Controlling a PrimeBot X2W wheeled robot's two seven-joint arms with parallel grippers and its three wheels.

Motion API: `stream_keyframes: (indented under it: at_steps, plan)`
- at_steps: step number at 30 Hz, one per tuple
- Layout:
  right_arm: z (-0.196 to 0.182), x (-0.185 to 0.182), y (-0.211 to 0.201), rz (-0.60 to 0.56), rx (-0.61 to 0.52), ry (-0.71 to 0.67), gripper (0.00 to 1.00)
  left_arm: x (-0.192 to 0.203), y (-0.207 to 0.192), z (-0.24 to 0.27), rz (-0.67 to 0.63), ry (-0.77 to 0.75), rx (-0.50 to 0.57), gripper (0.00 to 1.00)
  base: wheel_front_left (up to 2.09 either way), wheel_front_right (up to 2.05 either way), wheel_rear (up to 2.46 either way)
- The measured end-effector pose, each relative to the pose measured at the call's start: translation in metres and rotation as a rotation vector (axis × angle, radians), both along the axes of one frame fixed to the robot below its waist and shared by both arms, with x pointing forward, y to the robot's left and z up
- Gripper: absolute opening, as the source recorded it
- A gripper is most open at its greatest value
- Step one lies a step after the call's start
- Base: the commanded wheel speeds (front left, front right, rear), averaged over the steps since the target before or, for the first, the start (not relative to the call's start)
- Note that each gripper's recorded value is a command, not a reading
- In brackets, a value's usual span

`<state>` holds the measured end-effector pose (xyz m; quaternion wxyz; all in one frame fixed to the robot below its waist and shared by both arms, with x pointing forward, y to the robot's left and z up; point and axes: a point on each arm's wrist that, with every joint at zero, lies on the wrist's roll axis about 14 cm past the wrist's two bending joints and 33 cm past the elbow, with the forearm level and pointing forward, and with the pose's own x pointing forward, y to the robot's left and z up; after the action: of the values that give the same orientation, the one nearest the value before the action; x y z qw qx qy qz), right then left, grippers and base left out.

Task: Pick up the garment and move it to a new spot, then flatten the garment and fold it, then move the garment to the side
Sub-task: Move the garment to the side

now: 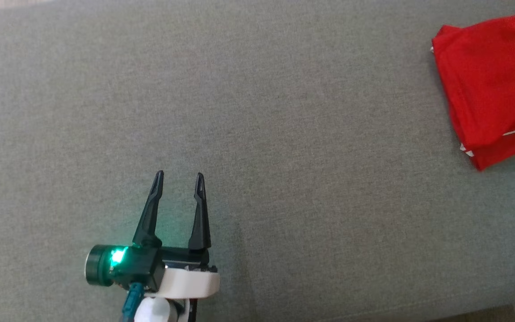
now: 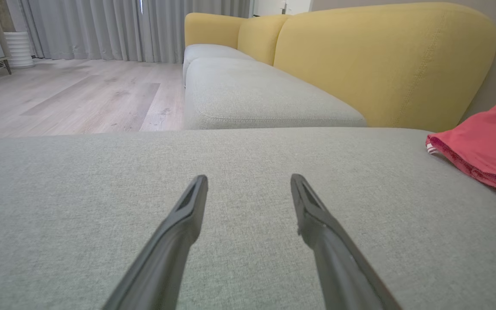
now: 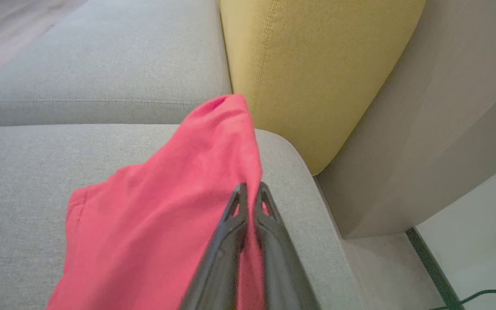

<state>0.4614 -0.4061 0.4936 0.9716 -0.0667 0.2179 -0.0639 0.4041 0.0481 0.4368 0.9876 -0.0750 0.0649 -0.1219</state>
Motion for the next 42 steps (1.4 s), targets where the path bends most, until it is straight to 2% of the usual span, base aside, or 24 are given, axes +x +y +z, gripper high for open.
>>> stream_keyframes:
  at_steps: [3,6,14,19,22,30,37,42]
  plan:
    - [0.001,-0.004,0.000,0.005,-0.038,-0.001,1.00,-0.001,0.001,0.008,0.007,-0.012,-0.021,1.00,0.00,0.00,0.00]
    - [-0.004,-0.007,0.025,0.051,-0.026,-0.028,1.00,-0.005,0.004,0.019,0.017,-0.035,-0.032,1.00,0.00,0.00,0.00]
    - [-0.064,-0.066,0.138,0.212,0.168,-0.005,1.00,-0.037,0.020,0.046,0.066,-0.088,-0.046,1.00,0.00,0.00,0.00]
    - [-0.064,-0.093,0.217,0.314,0.311,-0.124,1.00,-0.062,0.038,0.058,0.121,-0.120,-0.050,1.00,0.00,0.00,0.00]
    - [-0.053,-0.102,0.245,0.358,0.336,-0.211,1.00,-0.075,0.045,0.065,0.140,-0.142,-0.053,1.00,0.00,0.00,0.00]
    - [0.017,-0.118,0.267,0.361,0.325,-0.497,1.00,-0.102,0.070,0.084,0.229,-0.217,-0.041,1.00,0.00,0.00,0.00]
    - [-0.006,-0.160,0.265,0.319,0.297,-0.452,1.00,-0.120,0.083,0.069,0.269,-0.175,-0.031,1.00,0.00,0.00,0.00]
    - [-0.001,-0.163,0.265,0.313,0.293,-0.470,1.00,-0.122,0.083,0.069,0.267,-0.179,-0.033,1.00,0.00,0.00,0.00]
